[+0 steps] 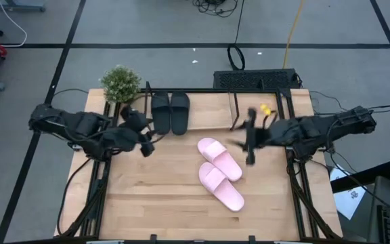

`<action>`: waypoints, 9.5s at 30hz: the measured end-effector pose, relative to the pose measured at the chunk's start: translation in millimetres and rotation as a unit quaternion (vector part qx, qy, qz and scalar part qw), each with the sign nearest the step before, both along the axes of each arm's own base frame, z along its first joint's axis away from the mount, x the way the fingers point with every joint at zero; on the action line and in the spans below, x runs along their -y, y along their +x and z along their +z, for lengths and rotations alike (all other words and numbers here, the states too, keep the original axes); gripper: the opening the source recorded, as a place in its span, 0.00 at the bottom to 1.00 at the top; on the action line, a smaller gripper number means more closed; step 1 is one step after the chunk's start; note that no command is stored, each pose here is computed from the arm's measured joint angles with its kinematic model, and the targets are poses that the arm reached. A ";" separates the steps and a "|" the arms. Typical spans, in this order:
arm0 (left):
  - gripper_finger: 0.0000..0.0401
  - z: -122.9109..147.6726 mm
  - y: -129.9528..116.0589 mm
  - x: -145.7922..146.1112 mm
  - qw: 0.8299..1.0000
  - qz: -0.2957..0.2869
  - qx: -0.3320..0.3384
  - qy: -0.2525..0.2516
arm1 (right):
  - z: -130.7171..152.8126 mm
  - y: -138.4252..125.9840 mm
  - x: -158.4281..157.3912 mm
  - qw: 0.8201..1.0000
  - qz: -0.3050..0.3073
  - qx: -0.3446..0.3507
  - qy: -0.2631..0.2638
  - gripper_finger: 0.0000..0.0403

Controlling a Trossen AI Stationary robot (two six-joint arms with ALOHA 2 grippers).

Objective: Pick and place slides into the shelf
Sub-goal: Put the top pink slipper on the shelf, then put the pink slipper on the shelf

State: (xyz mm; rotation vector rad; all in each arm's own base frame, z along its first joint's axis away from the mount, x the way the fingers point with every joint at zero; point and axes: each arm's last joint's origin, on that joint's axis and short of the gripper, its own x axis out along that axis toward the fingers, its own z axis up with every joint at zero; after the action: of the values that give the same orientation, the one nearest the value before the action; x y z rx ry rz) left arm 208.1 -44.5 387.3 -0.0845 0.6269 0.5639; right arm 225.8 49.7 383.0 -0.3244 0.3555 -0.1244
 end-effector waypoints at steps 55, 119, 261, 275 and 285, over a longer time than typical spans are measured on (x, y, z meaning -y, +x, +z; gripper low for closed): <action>0.45 -23.9 9.4 29.1 0.998 -0.007 -0.058 -0.030 | -203.8 79.8 -11.7 0.897 0.008 -0.427 -0.116 0.36; 0.45 -23.5 9.4 28.4 0.998 0.000 -0.053 -0.019 | -100.0 111.2 29.8 0.908 -0.239 -0.312 -0.141 0.00; 0.45 -23.5 9.3 28.3 0.998 -0.014 -0.063 -0.005 | -182.0 100.9 173.1 0.820 -0.416 -0.382 -0.091 0.11; 0.45 -23.6 9.3 28.4 0.998 -0.017 -0.066 -0.002 | -182.8 101.0 172.2 0.827 -0.401 -0.388 -0.073 0.20; 0.45 -23.6 9.3 28.5 0.997 -0.023 -0.070 0.001 | -183.1 101.5 169.3 0.828 -0.398 -0.389 -0.071 0.37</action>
State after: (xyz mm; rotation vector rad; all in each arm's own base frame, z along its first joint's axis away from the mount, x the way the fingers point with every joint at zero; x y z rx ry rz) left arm 217.4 -73.0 363.7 -0.0281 0.7629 0.5282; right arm 327.3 -119.6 199.9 -0.3463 1.2972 -0.8628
